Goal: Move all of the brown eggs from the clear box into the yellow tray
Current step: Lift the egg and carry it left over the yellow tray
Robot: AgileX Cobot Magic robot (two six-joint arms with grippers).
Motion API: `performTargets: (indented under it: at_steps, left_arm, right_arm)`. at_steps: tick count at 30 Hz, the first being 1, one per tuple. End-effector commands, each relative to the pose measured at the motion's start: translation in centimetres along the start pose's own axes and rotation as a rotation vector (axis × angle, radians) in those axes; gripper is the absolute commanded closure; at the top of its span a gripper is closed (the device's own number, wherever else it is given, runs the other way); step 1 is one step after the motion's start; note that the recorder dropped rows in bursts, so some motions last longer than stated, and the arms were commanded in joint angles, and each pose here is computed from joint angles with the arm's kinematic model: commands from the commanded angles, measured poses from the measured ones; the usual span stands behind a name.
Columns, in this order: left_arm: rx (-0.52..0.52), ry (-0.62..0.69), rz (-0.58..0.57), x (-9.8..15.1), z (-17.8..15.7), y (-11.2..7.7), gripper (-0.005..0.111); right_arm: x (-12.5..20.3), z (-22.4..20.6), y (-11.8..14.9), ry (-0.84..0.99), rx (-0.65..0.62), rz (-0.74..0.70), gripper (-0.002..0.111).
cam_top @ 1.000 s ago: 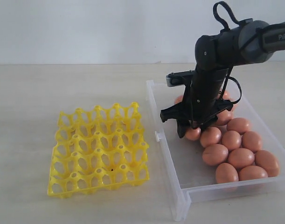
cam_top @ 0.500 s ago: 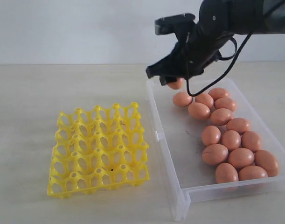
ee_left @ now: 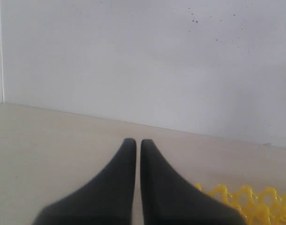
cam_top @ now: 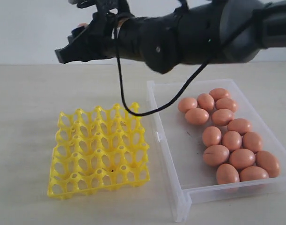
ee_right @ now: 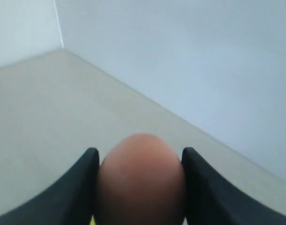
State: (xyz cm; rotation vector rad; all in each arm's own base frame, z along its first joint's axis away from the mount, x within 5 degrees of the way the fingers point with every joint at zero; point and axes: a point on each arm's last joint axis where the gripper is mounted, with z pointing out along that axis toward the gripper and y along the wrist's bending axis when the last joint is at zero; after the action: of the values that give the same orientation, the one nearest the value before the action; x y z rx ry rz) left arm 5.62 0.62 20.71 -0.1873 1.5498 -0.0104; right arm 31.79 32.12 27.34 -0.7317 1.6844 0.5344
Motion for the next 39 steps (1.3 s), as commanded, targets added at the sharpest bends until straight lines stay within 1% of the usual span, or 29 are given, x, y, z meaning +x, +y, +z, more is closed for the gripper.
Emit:
performTargets:
  at_steps: [1, 3, 5, 8, 11, 14, 18, 22, 24, 30, 32, 39]
  left_arm:
    - [0.002, -0.001, -0.018, 0.1, 0.0, 0.0, 0.103]
    - [0.002, -0.001, -0.018, 0.1, 0.0, 0.0, 0.103]
    - [0.002, -0.001, -0.018, 0.1, 0.0, 0.0, 0.103]
    - [0.002, 0.001, -0.018, 0.1, 0.0, 0.0, 0.103]
    - [0.002, 0.001, -0.018, 0.1, 0.0, 0.0, 0.103]
    - [0.002, 0.001, -0.018, 0.1, 0.0, 0.0, 0.103]
    - [0.002, 0.001, -0.018, 0.1, 0.0, 0.0, 0.103]
    - [0.002, -0.001, -0.018, 0.1, 0.0, 0.0, 0.103]
    - [0.002, -0.001, -0.018, 0.1, 0.0, 0.0, 0.103]
    - [0.002, -0.001, -0.018, 0.1, 0.0, 0.0, 0.103]
    - [0.002, -0.001, -0.018, 0.1, 0.0, 0.0, 0.103]
    - [0.002, -0.001, -0.018, 0.1, 0.0, 0.0, 0.103]
  right_arm:
    - [2.2, 1.3, 1.9, -0.145, -0.034, -0.007, 0.109]
    - [3.8, 2.1, 2.3, -0.161, -0.056, 0.004, 0.109]
    - [5.5, 3.1, 2.9, -0.184, -0.105, 0.007, 0.109]
    - [7.8, 4.3, 3.5, -0.272, -0.166, -0.006, 0.109]
    - [10.0, 5.1, 3.8, -0.342, -0.189, 0.009, 0.109]
    - [12.2, 5.8, 3.8, -0.347, -0.183, 0.03, 0.109]
    - [14.3, 6.7, 3.9, -0.273, -0.185, 0.028, 0.109]
    - [15.2, 7.8, 4.0, -0.205, -0.187, 0.041, 0.109]
    - [15.1, 8.5, 4.1, -0.169, -0.195, 0.057, 0.109]
    - [14.4, 9.5, 3.9, -0.081, -0.165, 0.06, 0.109]
    - [14.5, 9.5, 3.9, -0.067, -0.167, 0.084, 0.109]
    - [14.7, 9.5, 3.9, -0.037, -0.167, 0.076, 0.109]
